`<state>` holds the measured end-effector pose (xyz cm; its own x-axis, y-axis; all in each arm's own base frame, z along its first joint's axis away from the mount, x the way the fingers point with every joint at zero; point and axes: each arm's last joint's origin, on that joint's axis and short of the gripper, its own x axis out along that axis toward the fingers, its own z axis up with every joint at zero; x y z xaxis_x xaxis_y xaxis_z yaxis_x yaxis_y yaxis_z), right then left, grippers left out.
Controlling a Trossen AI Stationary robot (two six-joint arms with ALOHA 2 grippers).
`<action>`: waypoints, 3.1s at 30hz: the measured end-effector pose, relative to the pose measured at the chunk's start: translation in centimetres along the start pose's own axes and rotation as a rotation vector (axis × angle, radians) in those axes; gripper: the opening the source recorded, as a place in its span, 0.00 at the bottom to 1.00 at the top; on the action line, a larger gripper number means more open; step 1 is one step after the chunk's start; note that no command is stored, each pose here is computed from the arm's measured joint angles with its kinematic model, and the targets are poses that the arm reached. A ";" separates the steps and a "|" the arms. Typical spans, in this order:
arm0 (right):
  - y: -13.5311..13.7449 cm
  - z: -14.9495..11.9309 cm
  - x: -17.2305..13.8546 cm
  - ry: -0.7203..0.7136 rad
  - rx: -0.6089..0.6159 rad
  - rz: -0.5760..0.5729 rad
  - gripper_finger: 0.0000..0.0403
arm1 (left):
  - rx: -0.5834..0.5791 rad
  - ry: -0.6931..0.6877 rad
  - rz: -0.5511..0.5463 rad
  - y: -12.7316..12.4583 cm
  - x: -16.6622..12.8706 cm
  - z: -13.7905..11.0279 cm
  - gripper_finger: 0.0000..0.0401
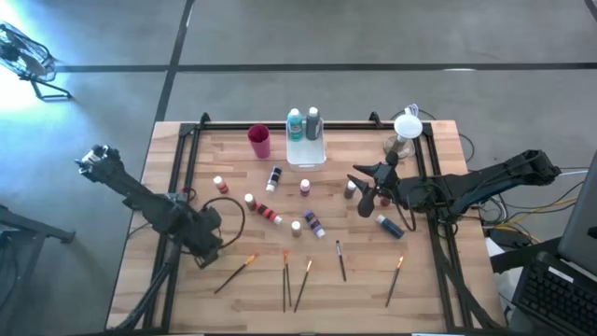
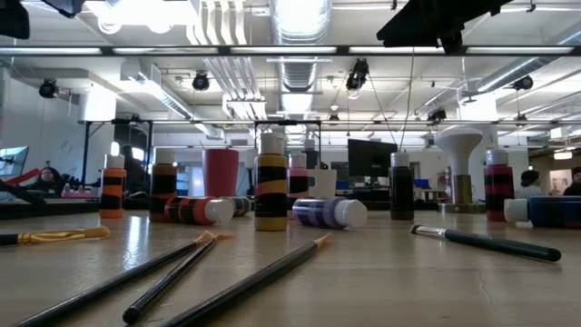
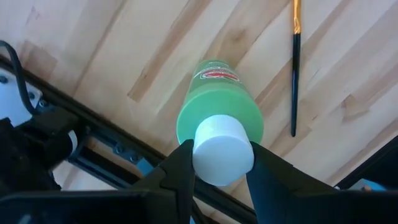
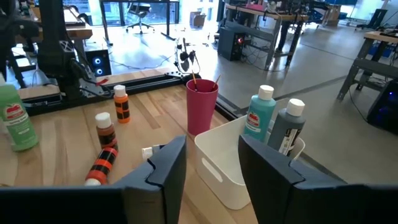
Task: Pick & Place Paint Supplies
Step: Put the green paint bottle into the white bin
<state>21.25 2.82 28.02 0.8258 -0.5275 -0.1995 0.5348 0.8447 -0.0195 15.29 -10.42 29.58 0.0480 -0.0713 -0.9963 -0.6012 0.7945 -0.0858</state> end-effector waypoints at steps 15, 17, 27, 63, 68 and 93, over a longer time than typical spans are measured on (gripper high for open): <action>0.0 -0.1 0.0 0.004 -0.005 0.000 0.35 | 0.084 -0.250 -0.118 1.2 -5.9 4.7 0.30; 0.0 -0.1 0.0 0.004 -0.005 0.000 0.37 | 0.108 -0.294 -0.124 1.5 -7.0 5.9 0.30; 0.0 -0.1 0.0 0.008 -0.009 -0.002 0.44 | 0.287 -0.531 -0.086 2.5 -11.4 14.7 0.30; -5.2 1.8 0.7 0.004 -0.029 -0.248 0.35 | 0.159 -0.454 0.093 12.2 -7.4 36.1 0.30; -5.5 1.8 0.8 0.006 -0.030 -0.265 0.38 | 0.136 -0.455 0.090 12.7 -6.6 36.9 0.30; -6.3 1.9 1.1 0.009 -0.049 -0.305 0.34 | 0.117 -0.400 0.146 13.6 -3.9 38.6 0.30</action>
<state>19.19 -3.24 29.78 0.6267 -0.7567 -0.1862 0.7485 0.6510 -0.1266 37.74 23.98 32.07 0.2880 0.2673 -0.9195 -0.5312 0.8436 0.0789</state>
